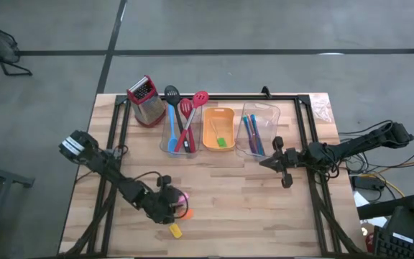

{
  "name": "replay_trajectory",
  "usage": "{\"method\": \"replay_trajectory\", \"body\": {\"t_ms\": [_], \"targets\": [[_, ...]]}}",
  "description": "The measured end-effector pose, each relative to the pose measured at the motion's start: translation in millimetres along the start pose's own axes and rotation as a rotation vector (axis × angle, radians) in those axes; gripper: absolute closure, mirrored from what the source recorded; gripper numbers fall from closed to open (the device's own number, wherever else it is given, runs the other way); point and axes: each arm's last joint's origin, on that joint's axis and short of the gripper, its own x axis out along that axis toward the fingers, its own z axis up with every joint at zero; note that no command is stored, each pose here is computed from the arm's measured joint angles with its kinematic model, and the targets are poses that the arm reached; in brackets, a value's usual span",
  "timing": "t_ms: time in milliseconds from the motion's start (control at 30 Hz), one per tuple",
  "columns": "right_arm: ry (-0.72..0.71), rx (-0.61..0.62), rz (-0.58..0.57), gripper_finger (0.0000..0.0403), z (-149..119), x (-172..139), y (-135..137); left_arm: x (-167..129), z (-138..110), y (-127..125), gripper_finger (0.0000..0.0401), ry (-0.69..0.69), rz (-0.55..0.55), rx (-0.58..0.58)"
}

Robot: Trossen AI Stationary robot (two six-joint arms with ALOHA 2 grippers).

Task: Pick & Place Kitchen Items
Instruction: Put the pink spatula into the yellow bin

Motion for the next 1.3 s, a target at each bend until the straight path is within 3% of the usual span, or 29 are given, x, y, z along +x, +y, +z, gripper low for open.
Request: {"method": "replay_trajectory", "body": {"t_ms": [367,900,1300], "targets": [[0.000,0.000,0.000,0.0394,0.0,0.0,0.0,-1.5,-1.0,1.4,0.0215,0.029,0.009,0.037],[0.000,0.000,0.000,0.0394,0.0,0.0,0.0,-2.5,-1.7,2.7,0.0340,0.038,0.009,0.144],[0.000,0.000,0.000,0.0394,0.0,0.0,0.0,-10.4,15.3,-3.7,0.0367,-0.025,0.018,0.279]]}}
